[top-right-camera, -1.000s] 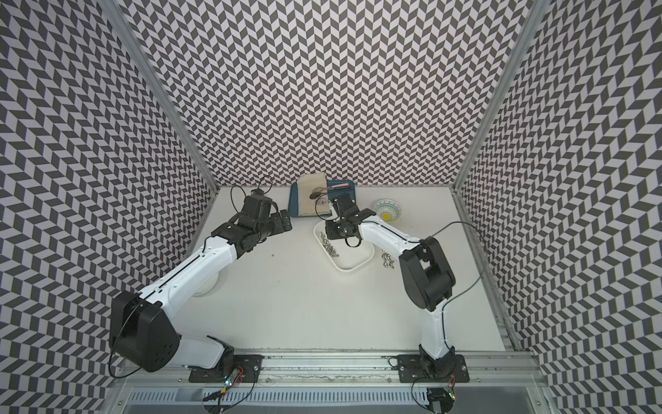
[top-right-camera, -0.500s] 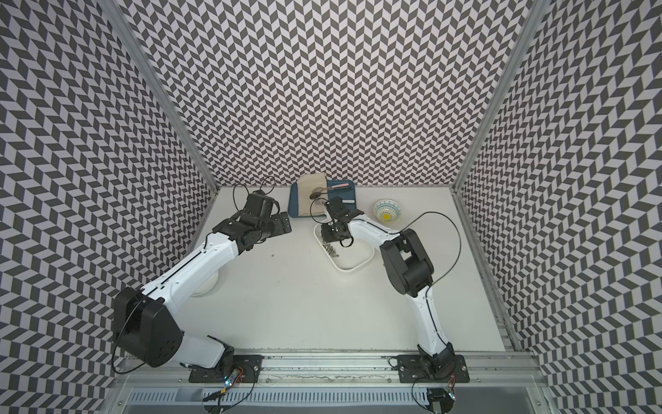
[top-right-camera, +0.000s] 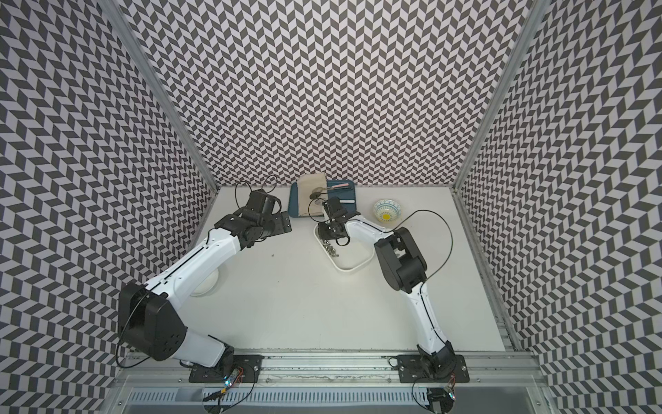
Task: Take out the wing nut from the storage box
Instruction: Pick up the wing nut from the storage box.
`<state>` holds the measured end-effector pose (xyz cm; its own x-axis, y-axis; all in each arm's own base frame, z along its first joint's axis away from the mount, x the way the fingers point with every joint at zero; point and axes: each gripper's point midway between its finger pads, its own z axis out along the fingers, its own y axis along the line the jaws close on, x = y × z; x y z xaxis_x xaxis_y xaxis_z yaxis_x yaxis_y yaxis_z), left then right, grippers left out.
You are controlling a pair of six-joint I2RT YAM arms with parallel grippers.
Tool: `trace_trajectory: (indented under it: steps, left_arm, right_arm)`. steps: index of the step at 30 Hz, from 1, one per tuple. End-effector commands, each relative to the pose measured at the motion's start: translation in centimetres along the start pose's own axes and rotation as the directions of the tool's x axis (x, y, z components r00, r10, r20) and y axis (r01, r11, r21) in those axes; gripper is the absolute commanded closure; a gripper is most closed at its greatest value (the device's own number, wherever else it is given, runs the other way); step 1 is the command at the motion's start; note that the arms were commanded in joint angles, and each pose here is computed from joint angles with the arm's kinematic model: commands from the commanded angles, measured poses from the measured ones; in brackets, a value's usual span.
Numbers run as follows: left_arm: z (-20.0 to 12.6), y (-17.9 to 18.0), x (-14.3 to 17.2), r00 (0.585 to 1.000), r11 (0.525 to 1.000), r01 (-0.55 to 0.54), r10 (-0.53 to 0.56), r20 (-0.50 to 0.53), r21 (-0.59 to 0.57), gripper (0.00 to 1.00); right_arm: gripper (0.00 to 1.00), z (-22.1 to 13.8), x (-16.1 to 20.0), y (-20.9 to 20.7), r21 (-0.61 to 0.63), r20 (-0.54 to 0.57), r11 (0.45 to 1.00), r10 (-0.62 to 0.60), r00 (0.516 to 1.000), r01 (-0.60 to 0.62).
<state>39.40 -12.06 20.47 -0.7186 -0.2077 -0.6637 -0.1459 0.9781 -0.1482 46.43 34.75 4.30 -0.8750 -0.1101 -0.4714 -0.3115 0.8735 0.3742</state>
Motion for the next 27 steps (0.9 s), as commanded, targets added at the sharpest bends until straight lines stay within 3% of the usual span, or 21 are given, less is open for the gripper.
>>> trace_trajectory:
  steps: [1,5,10,15,27]
  left_arm:
    - [-0.2,0.1,-0.8,1.0,1.0,-0.014,0.014,0.011,-0.024,0.05]
    - [-0.3,0.1,-0.9,1.0,1.0,-0.017,0.017,0.012,-0.025,0.05]
    - [-0.4,0.1,-1.3,1.0,0.999,-0.02,0.02,0.015,-0.028,0.05]
    - [-0.3,-0.1,-1.4,1.0,0.999,-0.024,0.025,0.014,-0.026,0.05]
    - [-0.4,-0.7,-1.8,1.0,1.0,-0.017,0.017,0.021,-0.004,0.05]
  right_arm:
    - [0.72,0.7,-1.4,0.9,-0.035,0.044,0.999,0.006,0.999,-0.005]
    - [0.72,1.2,-1.4,0.2,0.0,0.047,1.0,0.005,0.999,-0.005]
    - [0.76,1.6,-1.1,-3.3,0.14,0.035,0.989,0.037,0.999,-0.042]
    - [0.76,0.3,-1.6,-5.9,0.171,0.058,0.979,0.099,0.993,-0.108]
    - [0.75,-4.1,-4.1,-4.2,0.074,0.154,0.99,0.109,0.982,-0.122]
